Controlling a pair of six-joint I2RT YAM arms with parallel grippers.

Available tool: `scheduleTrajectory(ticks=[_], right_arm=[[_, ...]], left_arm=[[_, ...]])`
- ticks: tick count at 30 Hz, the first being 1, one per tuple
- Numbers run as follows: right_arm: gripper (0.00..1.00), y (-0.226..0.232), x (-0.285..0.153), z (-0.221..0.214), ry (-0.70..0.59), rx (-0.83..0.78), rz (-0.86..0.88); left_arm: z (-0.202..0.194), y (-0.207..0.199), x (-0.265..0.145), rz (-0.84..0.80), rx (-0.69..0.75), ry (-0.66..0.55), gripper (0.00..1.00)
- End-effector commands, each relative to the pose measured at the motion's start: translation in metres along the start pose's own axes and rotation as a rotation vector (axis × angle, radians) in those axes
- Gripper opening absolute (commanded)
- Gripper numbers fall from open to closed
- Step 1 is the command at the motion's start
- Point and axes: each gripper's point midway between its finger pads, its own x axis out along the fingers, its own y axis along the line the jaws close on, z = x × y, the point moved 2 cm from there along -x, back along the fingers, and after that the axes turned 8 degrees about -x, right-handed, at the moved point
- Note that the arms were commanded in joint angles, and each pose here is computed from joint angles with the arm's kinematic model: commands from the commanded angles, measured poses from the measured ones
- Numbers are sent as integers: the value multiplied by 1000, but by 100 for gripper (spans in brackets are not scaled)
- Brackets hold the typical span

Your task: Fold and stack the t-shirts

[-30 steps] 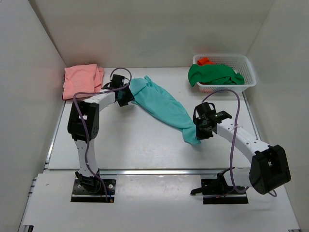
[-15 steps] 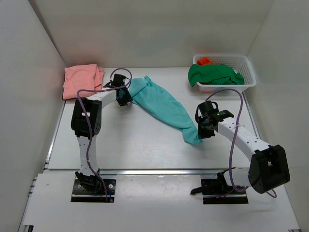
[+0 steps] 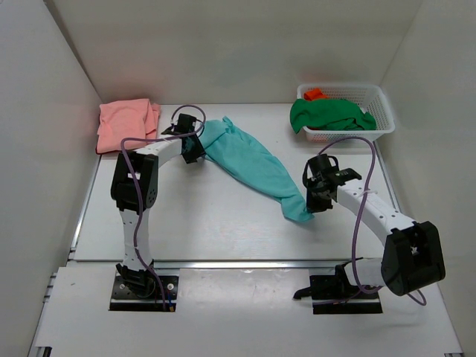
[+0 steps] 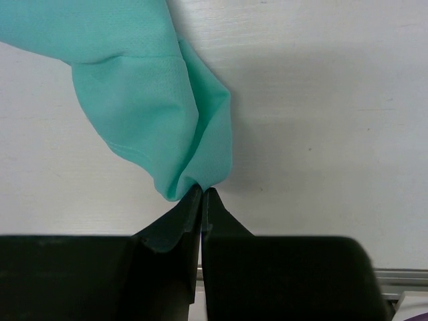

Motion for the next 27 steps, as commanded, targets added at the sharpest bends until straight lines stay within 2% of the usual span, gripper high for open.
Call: scheduleTrajectory(ticks=[1,17,18,21,22,23,26,27], right_arm=[[0,0,-3,15,-44,2,14],[0,-5,-1,22,-37,-7,15],[0,-5,-1,24,-43,-11,18],[0,-5,-1,25,-41,-15,21],[0,-6,-3,29,-52,-20,14],[0,-3,-4,29,-47,-16,29],[0,1,-15,49,-113,-38,53],[0,5,-21,57,-138,-47,95]], left_arm=[[5,-10,1,-16,-25,-19,46],[0,-22,14,-1,-29,-4,44],[0,-19,15,11,-23,-10,42],[0,-19,14,-10,-35,-13,22],[0,-19,15,-30,-37,-12,7],[4,-23,12,-57,-55,-18,0],[10,-29,-1,-87,-85,-13,0],[23,-35,-14,-119,-101,-29,0]])
